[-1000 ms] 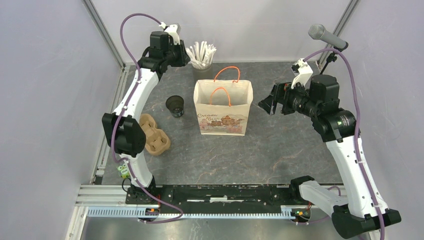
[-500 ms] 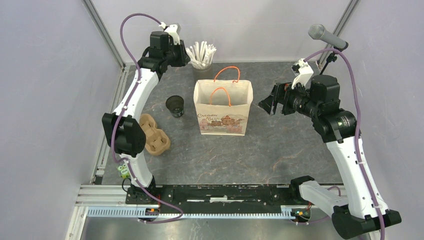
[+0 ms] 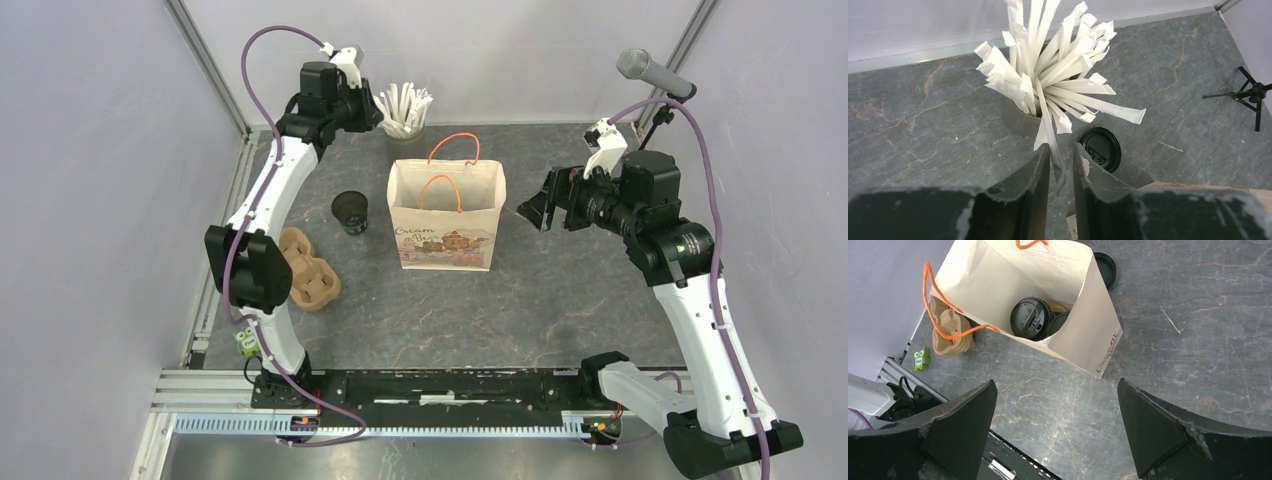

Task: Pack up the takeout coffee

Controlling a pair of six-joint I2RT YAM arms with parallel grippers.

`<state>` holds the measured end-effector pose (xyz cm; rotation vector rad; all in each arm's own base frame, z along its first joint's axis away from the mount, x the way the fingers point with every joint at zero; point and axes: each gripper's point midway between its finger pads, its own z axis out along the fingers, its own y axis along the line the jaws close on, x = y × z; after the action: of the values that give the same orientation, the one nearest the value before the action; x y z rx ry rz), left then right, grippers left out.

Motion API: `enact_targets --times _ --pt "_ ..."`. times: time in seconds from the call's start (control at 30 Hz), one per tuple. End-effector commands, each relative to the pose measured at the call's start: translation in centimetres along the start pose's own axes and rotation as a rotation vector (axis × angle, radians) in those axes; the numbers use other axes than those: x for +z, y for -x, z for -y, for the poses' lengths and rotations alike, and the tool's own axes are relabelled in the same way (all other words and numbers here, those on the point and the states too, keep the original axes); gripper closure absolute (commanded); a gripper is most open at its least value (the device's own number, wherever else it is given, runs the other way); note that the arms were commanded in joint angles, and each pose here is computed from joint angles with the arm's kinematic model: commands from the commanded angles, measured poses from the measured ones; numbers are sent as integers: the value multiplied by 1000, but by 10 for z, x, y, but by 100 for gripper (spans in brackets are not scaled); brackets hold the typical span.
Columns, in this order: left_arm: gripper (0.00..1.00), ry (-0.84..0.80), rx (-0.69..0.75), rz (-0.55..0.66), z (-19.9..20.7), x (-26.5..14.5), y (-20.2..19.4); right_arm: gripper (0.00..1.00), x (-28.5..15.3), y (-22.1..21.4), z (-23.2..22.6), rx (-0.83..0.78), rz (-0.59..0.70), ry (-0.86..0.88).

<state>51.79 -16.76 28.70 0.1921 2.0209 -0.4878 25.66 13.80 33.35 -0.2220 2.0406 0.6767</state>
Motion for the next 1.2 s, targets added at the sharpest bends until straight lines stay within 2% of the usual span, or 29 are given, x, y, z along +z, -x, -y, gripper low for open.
enact_targets --times 0.0,0.07,0.27,0.8,1.07,1.13,1.17 --pt "71 -54 10 39 10 8 9 3 -7 9 -3 -20 41 3" --pt "71 -56 7 34 11 8 7 3 -7 10 -3 -21 44 4" --pt "61 -72 31 11 10 13 -7 2 -7 12 -4 -20 44 5" --pt "60 19 28 58 -4 19 20 3 -6 10 -3 -16 41 2" --pt "63 28 32 55 -6 23 20 3 -5 10 -3 -16 40 4" --pt "67 25 33 55 -5 23 20 3 -6 11 -3 -19 41 4" --pt "73 21 33 55 -5 23 21 3 -6 11 -3 -18 42 3"
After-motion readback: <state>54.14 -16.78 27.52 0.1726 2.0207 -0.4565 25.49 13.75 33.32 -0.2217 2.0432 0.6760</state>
